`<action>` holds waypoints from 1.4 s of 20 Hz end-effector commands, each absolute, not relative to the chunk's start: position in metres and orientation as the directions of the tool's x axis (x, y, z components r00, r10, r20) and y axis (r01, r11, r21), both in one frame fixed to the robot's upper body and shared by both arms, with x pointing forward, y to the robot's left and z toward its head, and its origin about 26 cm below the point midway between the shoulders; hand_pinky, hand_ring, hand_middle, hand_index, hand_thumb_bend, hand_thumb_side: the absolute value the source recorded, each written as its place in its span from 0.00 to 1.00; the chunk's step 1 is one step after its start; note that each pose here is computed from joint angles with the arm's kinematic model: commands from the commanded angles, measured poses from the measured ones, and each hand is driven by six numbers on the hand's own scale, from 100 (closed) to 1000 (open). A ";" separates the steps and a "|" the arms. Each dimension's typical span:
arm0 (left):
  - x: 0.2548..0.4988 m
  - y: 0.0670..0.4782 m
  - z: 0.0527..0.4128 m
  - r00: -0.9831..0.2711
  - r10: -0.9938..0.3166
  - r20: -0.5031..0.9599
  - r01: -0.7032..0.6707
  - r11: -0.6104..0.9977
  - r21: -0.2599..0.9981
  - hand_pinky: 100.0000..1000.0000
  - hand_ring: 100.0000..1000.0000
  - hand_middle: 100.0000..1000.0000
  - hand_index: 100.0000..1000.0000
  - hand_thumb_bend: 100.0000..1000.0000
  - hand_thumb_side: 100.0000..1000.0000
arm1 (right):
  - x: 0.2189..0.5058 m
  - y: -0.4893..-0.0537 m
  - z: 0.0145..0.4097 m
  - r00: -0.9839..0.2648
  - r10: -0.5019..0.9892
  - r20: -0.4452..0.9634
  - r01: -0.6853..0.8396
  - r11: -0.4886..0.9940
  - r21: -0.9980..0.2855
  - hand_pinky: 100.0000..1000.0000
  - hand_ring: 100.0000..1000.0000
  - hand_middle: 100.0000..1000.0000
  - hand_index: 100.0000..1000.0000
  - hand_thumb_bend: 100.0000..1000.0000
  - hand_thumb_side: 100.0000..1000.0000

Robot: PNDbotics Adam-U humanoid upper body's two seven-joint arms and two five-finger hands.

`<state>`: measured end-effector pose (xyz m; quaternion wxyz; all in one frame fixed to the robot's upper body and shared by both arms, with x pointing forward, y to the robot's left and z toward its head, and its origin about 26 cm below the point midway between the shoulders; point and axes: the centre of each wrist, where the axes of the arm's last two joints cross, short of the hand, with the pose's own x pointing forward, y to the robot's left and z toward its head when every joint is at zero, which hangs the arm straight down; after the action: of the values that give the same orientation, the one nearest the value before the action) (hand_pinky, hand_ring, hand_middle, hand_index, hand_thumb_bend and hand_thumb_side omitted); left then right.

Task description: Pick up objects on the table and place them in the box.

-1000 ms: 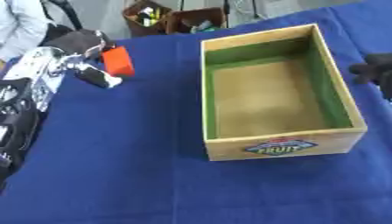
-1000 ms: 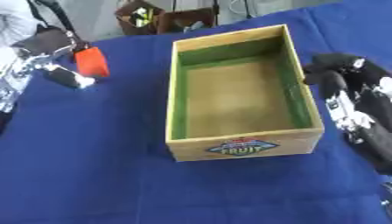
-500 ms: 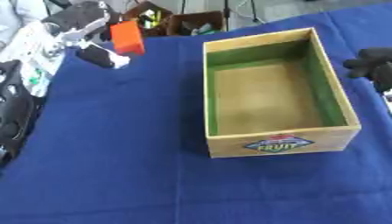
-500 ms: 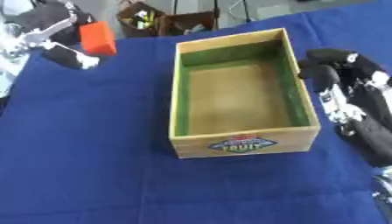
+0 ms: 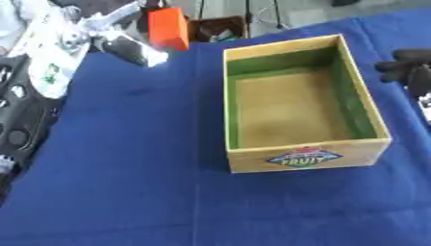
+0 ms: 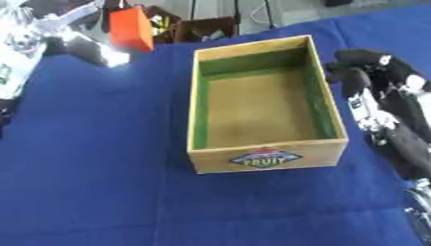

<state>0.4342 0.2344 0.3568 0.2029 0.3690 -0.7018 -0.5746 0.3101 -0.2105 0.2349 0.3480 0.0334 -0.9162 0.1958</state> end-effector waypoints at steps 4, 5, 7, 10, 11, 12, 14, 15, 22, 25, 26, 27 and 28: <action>0.422 0.186 0.378 -0.735 -0.662 -0.148 -0.313 0.137 0.940 0.13 0.31 0.23 0.50 0.00 0.28 | 0.307 -0.207 0.245 -0.783 0.042 0.621 -0.200 0.928 -0.314 0.92 0.79 0.53 0.76 0.00 0.45; 0.421 0.179 0.378 -0.747 -0.649 -0.144 -0.309 0.148 0.939 0.13 0.31 0.23 0.50 0.00 0.28 | 0.307 -0.207 0.245 -0.783 0.039 0.620 -0.200 0.929 -0.310 0.92 0.79 0.53 0.76 0.00 0.45; 0.420 0.167 0.378 -0.765 -0.629 -0.140 -0.304 0.160 0.939 0.13 0.31 0.23 0.50 0.00 0.28 | 0.307 -0.207 0.245 -0.784 0.035 0.620 -0.200 0.930 -0.307 0.92 0.79 0.53 0.76 0.00 0.45; 0.421 0.153 0.374 -0.779 -0.611 -0.137 -0.297 0.168 0.940 0.13 0.31 0.23 0.50 0.00 0.28 | 0.307 -0.205 0.246 -0.789 0.026 0.614 -0.203 0.932 -0.300 0.92 0.79 0.53 0.76 0.00 0.45; 0.423 0.149 0.372 -0.783 -0.607 -0.133 -0.292 0.170 0.941 0.13 0.31 0.23 0.50 0.00 0.28 | 0.307 -0.205 0.247 -0.792 0.021 0.610 -0.204 0.933 -0.297 0.92 0.79 0.53 0.76 0.00 0.45; 0.424 0.143 0.368 -0.789 -0.601 -0.128 -0.284 0.172 0.943 0.13 0.31 0.23 0.50 0.00 0.27 | 0.307 -0.204 0.248 -0.797 0.014 0.604 -0.206 0.934 -0.293 0.92 0.79 0.53 0.76 0.00 0.45; 0.426 0.133 0.361 -0.796 -0.592 -0.125 -0.275 0.170 0.946 0.13 0.31 0.23 0.49 0.00 0.27 | 0.307 -0.202 0.250 -0.804 0.002 0.594 -0.210 0.935 -0.287 0.92 0.79 0.54 0.76 0.00 0.44; 0.427 0.128 0.356 -0.800 -0.586 -0.126 -0.270 0.164 0.949 0.13 0.31 0.23 0.49 0.00 0.27 | 0.308 -0.201 0.251 -0.809 -0.005 0.588 -0.213 0.935 -0.285 0.92 0.79 0.54 0.76 0.00 0.44; 0.431 0.106 0.327 -0.818 -0.557 -0.143 -0.248 0.116 0.962 0.13 0.31 0.23 0.49 0.00 0.27 | 0.308 -0.196 0.255 -0.823 -0.032 0.568 -0.230 0.931 -0.282 0.91 0.79 0.54 0.76 0.00 0.44; 0.434 0.102 0.316 -0.823 -0.552 -0.134 -0.223 0.097 0.970 0.13 0.31 0.23 0.50 0.00 0.27 | 0.308 -0.196 0.256 -0.823 -0.034 0.568 -0.234 0.930 -0.284 0.91 0.79 0.54 0.76 0.00 0.44; 0.435 0.102 0.312 -0.825 -0.551 -0.128 -0.212 0.091 0.973 0.13 0.31 0.23 0.50 0.00 0.27 | 0.308 -0.195 0.256 -0.823 -0.034 0.568 -0.235 0.930 -0.284 0.91 0.79 0.54 0.76 0.00 0.44; 0.436 0.101 0.308 -0.826 -0.550 -0.123 -0.202 0.085 0.976 0.13 0.31 0.23 0.50 0.00 0.27 | 0.307 -0.195 0.256 -0.822 -0.035 0.568 -0.236 0.929 -0.284 0.91 0.79 0.54 0.76 0.00 0.44; 0.437 0.101 0.305 -0.827 -0.550 -0.119 -0.193 0.078 0.978 0.13 0.31 0.23 0.50 0.00 0.27 | 0.307 -0.195 0.256 -0.822 -0.035 0.568 -0.236 0.929 -0.284 0.91 0.79 0.54 0.76 0.00 0.44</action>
<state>0.4387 0.1016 0.2974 0.1540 0.2512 -0.7210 -0.6272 0.3112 -0.1968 0.2471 0.3063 0.0667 -0.9340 0.1713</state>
